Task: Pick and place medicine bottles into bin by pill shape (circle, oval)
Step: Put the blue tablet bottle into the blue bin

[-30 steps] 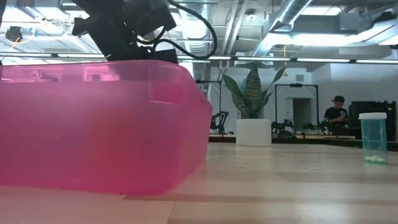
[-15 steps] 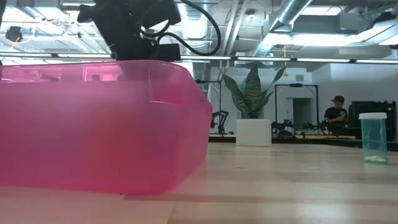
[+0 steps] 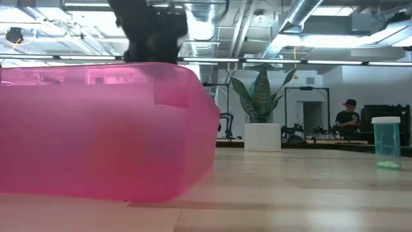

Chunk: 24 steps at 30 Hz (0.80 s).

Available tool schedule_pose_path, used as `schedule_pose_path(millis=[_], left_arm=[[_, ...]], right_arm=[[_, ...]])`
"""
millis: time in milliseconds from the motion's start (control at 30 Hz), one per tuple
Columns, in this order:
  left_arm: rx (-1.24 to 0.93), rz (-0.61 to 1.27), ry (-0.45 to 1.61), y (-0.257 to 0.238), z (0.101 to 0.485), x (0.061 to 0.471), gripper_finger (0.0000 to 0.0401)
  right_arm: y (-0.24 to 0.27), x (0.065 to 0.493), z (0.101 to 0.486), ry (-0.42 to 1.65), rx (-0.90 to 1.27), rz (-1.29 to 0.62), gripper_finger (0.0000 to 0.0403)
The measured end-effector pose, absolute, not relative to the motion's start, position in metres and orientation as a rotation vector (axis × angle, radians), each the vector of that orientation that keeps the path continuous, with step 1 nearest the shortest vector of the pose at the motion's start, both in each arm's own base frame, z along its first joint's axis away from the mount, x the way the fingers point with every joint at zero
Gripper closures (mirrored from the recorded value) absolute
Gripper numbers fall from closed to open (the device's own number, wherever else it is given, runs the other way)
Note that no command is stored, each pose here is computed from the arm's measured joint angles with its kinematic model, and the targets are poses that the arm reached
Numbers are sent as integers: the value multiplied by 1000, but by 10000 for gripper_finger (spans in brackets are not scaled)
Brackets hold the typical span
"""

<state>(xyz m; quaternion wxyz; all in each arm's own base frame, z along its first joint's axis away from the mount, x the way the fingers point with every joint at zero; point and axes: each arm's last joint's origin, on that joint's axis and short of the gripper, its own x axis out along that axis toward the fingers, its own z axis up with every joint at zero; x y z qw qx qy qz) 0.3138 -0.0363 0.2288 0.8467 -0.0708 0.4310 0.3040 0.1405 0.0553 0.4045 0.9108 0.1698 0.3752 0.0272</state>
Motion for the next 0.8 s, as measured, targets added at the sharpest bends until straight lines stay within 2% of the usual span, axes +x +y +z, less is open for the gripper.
schedule_pose_path(millis=[133,367,633,800], left_arm=[[-166,591,798,-44,263,317,165],[-176,381,418,-62,311,352,165],[-138,221,300,-75,271,408,165],[-94,132,328,-88,248,455,165]], right_arm=[[55,140,404,775,357,53,163],[55,141,404,774,358,53,163],[56,141,404,778,361,64,163],[56,141,404,778,361,64,163]])
